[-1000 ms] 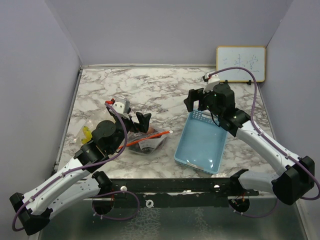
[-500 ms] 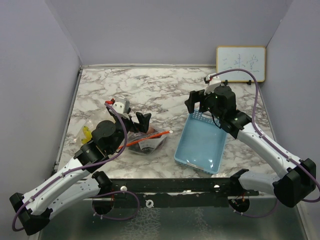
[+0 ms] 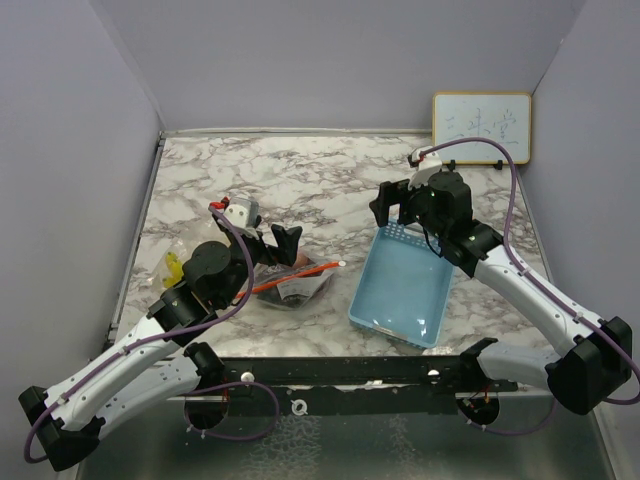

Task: Place the food in the zip-top bag and seal the zipper
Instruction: Reset both arms

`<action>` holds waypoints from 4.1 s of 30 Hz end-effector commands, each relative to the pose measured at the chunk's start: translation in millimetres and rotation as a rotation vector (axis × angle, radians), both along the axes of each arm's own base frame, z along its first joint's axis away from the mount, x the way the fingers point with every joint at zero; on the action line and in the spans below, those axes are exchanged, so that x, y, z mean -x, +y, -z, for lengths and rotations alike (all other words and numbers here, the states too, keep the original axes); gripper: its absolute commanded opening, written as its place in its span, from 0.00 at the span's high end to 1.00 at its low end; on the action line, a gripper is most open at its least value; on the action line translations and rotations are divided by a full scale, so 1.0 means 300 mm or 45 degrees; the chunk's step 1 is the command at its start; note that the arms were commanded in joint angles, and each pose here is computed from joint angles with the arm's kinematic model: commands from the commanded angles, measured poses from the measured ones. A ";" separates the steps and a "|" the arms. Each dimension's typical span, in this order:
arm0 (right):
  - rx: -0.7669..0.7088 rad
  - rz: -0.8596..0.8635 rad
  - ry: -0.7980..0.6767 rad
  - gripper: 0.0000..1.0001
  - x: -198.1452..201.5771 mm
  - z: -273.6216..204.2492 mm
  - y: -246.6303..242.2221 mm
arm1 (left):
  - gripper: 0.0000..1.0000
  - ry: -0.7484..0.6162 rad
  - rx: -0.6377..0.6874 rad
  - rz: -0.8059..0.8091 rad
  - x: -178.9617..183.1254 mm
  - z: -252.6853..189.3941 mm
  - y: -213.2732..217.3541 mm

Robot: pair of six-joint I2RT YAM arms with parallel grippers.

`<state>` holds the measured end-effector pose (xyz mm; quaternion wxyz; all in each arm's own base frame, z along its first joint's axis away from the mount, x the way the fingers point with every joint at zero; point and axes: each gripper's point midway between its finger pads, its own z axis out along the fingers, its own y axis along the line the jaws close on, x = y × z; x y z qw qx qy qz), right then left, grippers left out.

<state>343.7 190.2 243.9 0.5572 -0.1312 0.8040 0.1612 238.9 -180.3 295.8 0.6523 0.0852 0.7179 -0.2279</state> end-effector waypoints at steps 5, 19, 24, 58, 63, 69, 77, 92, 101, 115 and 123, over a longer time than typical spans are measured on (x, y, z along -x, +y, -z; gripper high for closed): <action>-0.004 0.005 -0.016 0.00 -0.004 -0.008 -0.002 | 0.01 -0.019 0.016 -0.002 0.004 -0.013 0.008; -0.002 -0.012 -0.019 0.01 -0.002 -0.011 0.003 | 0.01 -0.021 0.016 0.000 0.005 -0.017 0.009; 0.000 -0.013 -0.018 0.01 -0.001 -0.009 0.003 | 0.01 -0.021 0.013 0.004 0.005 -0.015 0.006; 0.007 -0.018 -0.011 0.00 -0.001 0.001 0.005 | 0.01 -0.029 0.018 0.026 0.009 -0.013 -0.003; 0.008 -0.018 -0.005 0.01 -0.002 0.006 0.006 | 0.01 -0.046 0.033 0.038 0.017 -0.027 -0.001; 0.010 -0.022 0.001 0.01 -0.003 0.014 0.009 | 0.01 -0.070 0.042 0.041 0.024 -0.044 0.005; 0.014 -0.021 0.000 0.01 -0.005 0.013 0.008 | 0.01 -0.050 0.068 0.025 0.015 -0.041 0.001; 0.021 -0.004 0.001 0.01 -0.008 0.011 0.001 | 0.01 0.018 0.114 -0.153 -0.039 -0.031 0.039; 0.027 0.000 0.006 0.00 -0.012 0.014 0.000 | 0.01 0.094 0.162 -0.370 -0.077 -0.007 0.107; 0.010 0.024 0.010 0.01 -0.014 0.015 -0.005 | 0.01 0.156 0.195 -0.517 -0.093 0.001 0.150; -0.005 0.046 0.012 0.01 -0.018 0.010 -0.009 | 0.01 0.133 0.201 -0.508 -0.086 -0.002 0.158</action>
